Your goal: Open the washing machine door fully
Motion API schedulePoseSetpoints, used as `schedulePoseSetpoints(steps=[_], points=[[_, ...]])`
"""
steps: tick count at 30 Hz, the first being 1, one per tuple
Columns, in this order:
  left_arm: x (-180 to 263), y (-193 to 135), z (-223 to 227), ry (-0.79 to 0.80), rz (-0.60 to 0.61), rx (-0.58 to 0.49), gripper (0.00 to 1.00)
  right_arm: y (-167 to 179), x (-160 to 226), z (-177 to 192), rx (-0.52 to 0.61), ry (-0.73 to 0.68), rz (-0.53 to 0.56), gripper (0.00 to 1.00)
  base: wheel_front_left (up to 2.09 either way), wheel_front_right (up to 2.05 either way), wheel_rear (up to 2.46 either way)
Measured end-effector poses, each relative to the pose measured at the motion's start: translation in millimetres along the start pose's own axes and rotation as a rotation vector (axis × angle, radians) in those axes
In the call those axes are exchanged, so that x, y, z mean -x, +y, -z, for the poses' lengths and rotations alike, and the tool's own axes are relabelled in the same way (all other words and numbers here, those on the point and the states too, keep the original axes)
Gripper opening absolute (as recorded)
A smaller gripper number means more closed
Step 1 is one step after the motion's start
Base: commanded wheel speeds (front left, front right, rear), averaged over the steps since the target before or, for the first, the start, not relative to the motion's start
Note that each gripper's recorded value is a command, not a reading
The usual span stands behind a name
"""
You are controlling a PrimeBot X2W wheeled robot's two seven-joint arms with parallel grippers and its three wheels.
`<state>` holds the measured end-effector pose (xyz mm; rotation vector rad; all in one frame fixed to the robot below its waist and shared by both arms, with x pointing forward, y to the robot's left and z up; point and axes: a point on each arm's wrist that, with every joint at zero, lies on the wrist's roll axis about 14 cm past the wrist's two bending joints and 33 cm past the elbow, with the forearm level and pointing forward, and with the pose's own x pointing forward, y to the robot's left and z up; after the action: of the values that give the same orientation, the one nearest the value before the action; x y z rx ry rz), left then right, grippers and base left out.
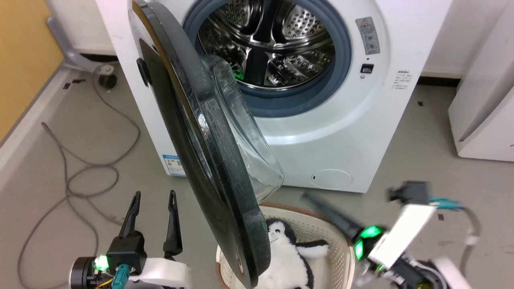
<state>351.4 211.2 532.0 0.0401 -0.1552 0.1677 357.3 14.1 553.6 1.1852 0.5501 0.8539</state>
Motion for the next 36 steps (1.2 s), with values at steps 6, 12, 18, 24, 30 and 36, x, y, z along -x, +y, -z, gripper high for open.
schedulePoseSetpoints(steps=[6,12,18,24,30,36], points=[[2.3,0.1,-2.1,-0.006,0.006,0.003,1.00,8.6,26.3,-71.1,0.269,-0.394,0.055,0.00,0.00,0.00,0.00],[2.8,-0.5,-5.5,-0.018,0.009,-0.001,1.00,12.8,76.2,-126.5,0.688,-0.722,0.161,0.00,0.00,0.00,0.00],[4.6,-0.7,-4.7,-0.015,0.011,-0.002,1.00,44.9,115.4,-155.0,1.092,-0.878,0.281,0.00,0.00,0.00,0.00],[2.6,-2.3,-4.0,-0.014,0.017,-0.002,1.00,39.1,117.7,-132.4,1.382,-0.780,0.408,0.00,0.00,0.00,0.00],[2.0,-2.3,-3.8,-0.014,0.019,-0.003,1.00,-1.6,125.5,-113.2,1.334,-0.695,0.527,0.00,0.00,0.00,0.00],[2.3,-1.7,-3.8,-0.014,0.019,-0.003,1.00,-45.0,139.5,-97.7,1.235,-0.614,0.630,0.42,0.00,0.00,0.00]])
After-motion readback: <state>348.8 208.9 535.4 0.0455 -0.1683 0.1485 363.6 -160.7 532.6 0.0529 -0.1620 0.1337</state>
